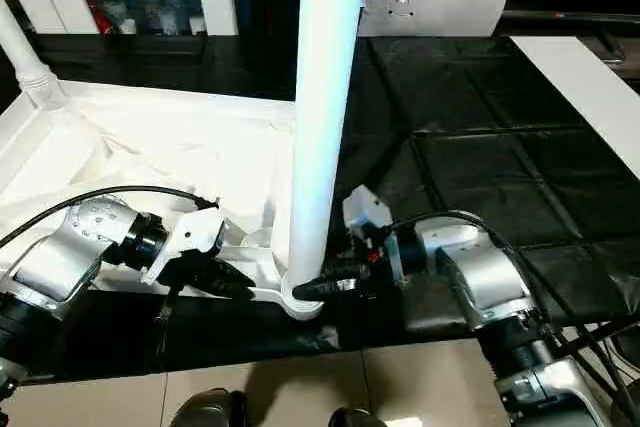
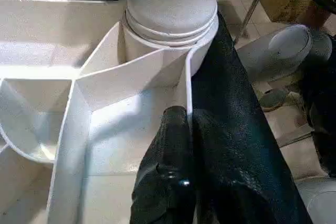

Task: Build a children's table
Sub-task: Rotate leg to tighten

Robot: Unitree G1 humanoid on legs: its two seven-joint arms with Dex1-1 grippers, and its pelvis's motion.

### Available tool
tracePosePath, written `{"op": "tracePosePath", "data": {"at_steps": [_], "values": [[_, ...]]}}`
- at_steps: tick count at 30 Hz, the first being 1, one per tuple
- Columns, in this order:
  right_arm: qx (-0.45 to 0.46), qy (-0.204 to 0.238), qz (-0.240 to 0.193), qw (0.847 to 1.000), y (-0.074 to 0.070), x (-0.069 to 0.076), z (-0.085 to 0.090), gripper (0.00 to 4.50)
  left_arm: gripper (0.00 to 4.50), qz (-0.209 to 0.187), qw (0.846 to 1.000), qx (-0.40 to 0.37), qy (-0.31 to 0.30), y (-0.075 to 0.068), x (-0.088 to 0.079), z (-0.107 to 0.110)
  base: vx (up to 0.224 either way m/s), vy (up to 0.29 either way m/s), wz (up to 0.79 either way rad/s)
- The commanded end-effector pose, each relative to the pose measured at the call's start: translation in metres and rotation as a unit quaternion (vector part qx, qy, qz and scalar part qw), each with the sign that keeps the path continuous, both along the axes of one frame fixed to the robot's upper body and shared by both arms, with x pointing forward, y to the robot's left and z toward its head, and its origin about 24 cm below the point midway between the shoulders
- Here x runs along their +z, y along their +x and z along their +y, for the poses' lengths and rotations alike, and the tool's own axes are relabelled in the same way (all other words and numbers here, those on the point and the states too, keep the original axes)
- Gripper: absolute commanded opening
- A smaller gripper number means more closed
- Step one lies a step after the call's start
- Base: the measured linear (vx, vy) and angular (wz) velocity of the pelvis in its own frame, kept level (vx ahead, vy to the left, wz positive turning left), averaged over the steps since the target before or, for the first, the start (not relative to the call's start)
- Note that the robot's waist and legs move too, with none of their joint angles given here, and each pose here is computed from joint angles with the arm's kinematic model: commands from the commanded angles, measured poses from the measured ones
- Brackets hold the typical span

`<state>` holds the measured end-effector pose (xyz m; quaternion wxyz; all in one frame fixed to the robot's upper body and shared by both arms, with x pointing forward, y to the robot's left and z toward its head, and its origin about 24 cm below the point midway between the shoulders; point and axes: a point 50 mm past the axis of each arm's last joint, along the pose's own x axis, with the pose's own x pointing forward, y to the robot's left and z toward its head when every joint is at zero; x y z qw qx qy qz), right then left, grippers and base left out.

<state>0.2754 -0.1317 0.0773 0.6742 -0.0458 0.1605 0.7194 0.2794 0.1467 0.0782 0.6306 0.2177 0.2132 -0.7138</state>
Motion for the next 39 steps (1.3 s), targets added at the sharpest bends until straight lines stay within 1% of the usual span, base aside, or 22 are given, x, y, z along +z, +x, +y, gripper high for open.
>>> {"op": "tracePosePath", "data": {"at_steps": [1, 6, 10, 12, 14, 15, 16, 17, 18, 20, 22, 24, 26, 28, 29, 30, 31, 32, 35, 36, 38, 39], "values": [[0.010, -0.001, 0.004, 1.000, 0.001, 0.003, -0.001, 2.35, 0.00, 0.001, 0.999, -0.045, -0.005, -0.002, 0.006, -0.008, 0.000, 0.000, 0.00], [0.024, 0.006, 0.020, 1.000, -0.004, 0.001, 0.002, 2.14, 0.00, 0.003, 0.999, -0.040, -0.005, -0.002, 0.005, -0.006, 0.000, 0.000, 0.00], [0.021, 0.024, 0.045, 0.998, -0.014, 0.000, 0.006, 2.11, 0.00, -0.002, 0.999, 0.007, -0.037, 0.001, 0.006, -0.014, 0.000, 0.000, 0.00], [-0.025, 0.026, 0.041, 0.999, -0.015, -0.005, 0.017, 2.11, 0.00, -0.009, 0.995, 0.066, -0.070, 0.008, 0.009, -0.024, 0.000, 0.000, 0.00], [-0.042, 0.025, 0.038, 0.998, -0.015, -0.007, 0.021, 2.11, 0.00, -0.010, 0.993, 0.085, -0.077, 0.011, 0.009, -0.026, 0.000, 0.000, 0.00], [-0.124, 0.023, 0.030, 0.992, -0.007, -0.013, 0.038, 2.11, 0.00, -0.013, 0.986, 0.138, -0.087, 0.018, 0.009, -0.036, 0.000, 0.000, 0.00], [-0.124, 0.023, 0.030, 0.992, -0.007, -0.013, 0.038, 2.11, 0.00, -0.013, 0.986, 0.138, -0.087, 0.018, 0.009, -0.036, 0.000, 0.000, 0.00], [-0.195, 0.022, 0.033, 0.980, 0.002, -0.016, 0.052, 2.10, 0.00, -0.015, 0.980, 0.175, -0.093, 0.023, 0.010, -0.044, 0.000, 0.000, 0.00], [-0.214, 0.021, 0.037, 0.976, 0.005, -0.016, 0.056, 2.09, 0.00, -0.017, 0.978, 0.184, -0.094, 0.024, 0.010, -0.046, 0.000, 0.000, 0.00], [-0.288, 0.020, 0.047, 0.956, 0.014, -0.018, 0.069, 2.09, 0.00, -0.025, 0.971, 0.220, -0.092, 0.030, 0.010, -0.054, 0.000, 0.000, 0.00], [-0.321, 0.023, 0.061, 0.945, 0.017, -0.019, 0.079, 2.09, 0.00, -0.031, 0.964, 0.250, -0.092, 0.034, 0.011, -0.059, 0.000, 0.000, 0.00], [-0.360, 0.024, 0.063, 0.931, 0.021, -0.019, 0.092, 2.09, 0.00, -0.036, 0.954, 0.284, -0.092, 0.039, 0.011, -0.064, 0.000, 0.000, 0.00], [-0.395, 0.027, 0.070, 0.916, 0.025, -0.018, 0.103, 2.09, 0.00, -0.044, 0.942, 0.320, -0.094, 0.044, 0.011, -0.069, 0.000, 0.000, 0.00], [-0.439, 0.028, 0.072, 0.895, 0.030, -0.017, 0.115, 2.09, 0.00, -0.060, 0.925, 0.363, -0.099, 0.048, 0.013, -0.077, 0.000, 0.000, 0.00], [-0.450, 0.031, 0.073, 0.889, 0.031, -0.016, 0.119, 2.09, 0.00, -0.064, 0.920, 0.374, -0.100, 0.049, 0.014, -0.081, 0.000, 0.000, 0.00], [-0.453, 0.035, 0.062, 0.889, 0.032, -0.014, 0.122, 2.44, 0.00, -0.071, 0.917, 0.378, -0.102, 0.049, 0.014, -0.084, 0.000, 0.000, 0.00], [-0.456, 0.038, 0.058, 0.888, 0.032, -0.013, 0.123, 2.44, 0.00, -0.071, 0.918, 0.376, -0.102, 0.048, 0.014, -0.085, 0.000, 0.000, 0.00], [-0.459, 0.041, 0.053, 0.886, 0.033, -0.012, 0.123, 2.77, 0.00, -0.071, 0.919, 0.373, -0.102, 0.047, 0.014, -0.086, 0.000, 0.000, 0.00], [-0.467, 0.042, 0.040, 0.882, 0.033, -0.012, 0.119, 2.85, 0.00, -0.077, 0.925, 0.360, -0.096, 0.045, 0.014, -0.085, 0.000, 0.000, 0.00], [-0.467, 0.042, 0.040, 0.882, 0.033, -0.012, 0.119, 3.06, 0.00, -0.077, 0.925, 0.360, -0.096, 0.045, 0.014, -0.085, 0.000, 0.000, 0.00], [-0.470, 0.047, 0.028, 0.881, 0.034, -0.013, 0.109, 3.25, 0.00, -0.077, 0.932, 0.343, -0.093, 0.042, 0.014, -0.081, 0.000, 0.000, 0.00], [-0.465, 0.051, 0.015, 0.884, 0.034, -0.013, 0.098, 3.30, 0.00, -0.076, 0.937, 0.329, -0.089, 0.039, 0.013, -0.075, 0.000, 0.000, 0.00]]}}
